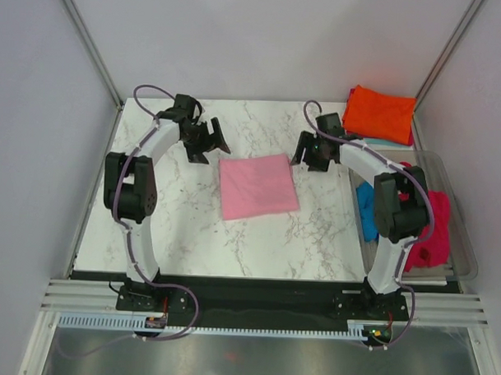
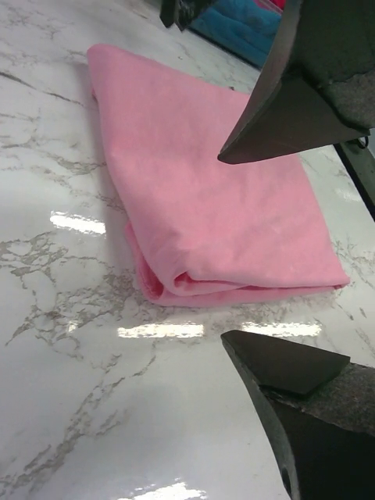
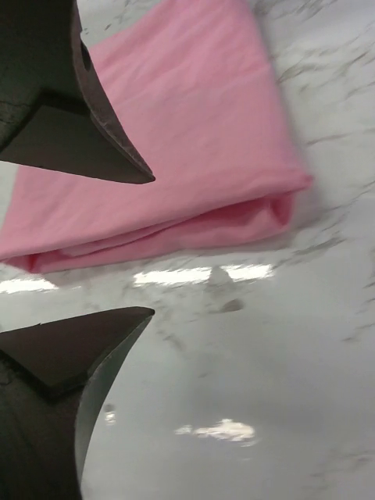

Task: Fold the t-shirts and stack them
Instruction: Fold the tshirt

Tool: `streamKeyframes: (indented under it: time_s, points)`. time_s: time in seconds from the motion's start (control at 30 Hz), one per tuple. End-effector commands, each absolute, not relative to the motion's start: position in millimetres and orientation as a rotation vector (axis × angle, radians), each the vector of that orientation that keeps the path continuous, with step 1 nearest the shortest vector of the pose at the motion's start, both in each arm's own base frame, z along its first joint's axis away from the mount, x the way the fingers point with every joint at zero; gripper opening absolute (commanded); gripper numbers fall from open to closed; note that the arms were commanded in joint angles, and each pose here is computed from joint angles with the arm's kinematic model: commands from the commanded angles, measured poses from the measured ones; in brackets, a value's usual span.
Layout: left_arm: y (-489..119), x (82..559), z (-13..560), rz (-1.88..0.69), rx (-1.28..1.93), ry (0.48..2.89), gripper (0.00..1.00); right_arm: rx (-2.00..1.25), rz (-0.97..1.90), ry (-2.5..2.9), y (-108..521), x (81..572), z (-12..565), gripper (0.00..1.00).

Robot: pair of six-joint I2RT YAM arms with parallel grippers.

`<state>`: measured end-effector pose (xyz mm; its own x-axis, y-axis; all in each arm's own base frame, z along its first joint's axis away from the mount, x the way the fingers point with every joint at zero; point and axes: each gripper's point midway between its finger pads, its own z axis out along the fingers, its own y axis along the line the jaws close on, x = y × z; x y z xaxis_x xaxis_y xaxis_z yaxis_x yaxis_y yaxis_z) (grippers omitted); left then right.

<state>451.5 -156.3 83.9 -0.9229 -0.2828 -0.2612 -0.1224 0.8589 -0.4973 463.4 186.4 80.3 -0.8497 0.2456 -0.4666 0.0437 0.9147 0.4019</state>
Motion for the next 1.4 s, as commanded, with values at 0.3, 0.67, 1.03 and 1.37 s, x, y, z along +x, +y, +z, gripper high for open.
streamKeyframes:
  time_s: [0.3, 0.67, 1.03, 1.37]
  points:
    - [-136, 346, 153, -0.673, -0.123, 2.553, 0.94, 0.254, 0.533, 2.542, 225, 326, 51, 0.7]
    - [-125, 275, 152, -0.679, -0.057, 2.494, 0.94, 0.123, 0.478, 2.546, 242, 288, 78, 0.82]
    - [-108, 264, 143, -0.57, -0.048, 2.431, 0.94, 0.159, 0.529, 2.443, 214, 364, 108, 0.98]
    - [-111, 262, 142, -0.591, -0.031, 2.432, 0.93, 0.233, 0.552, 2.468, 218, 432, 65, 0.96]
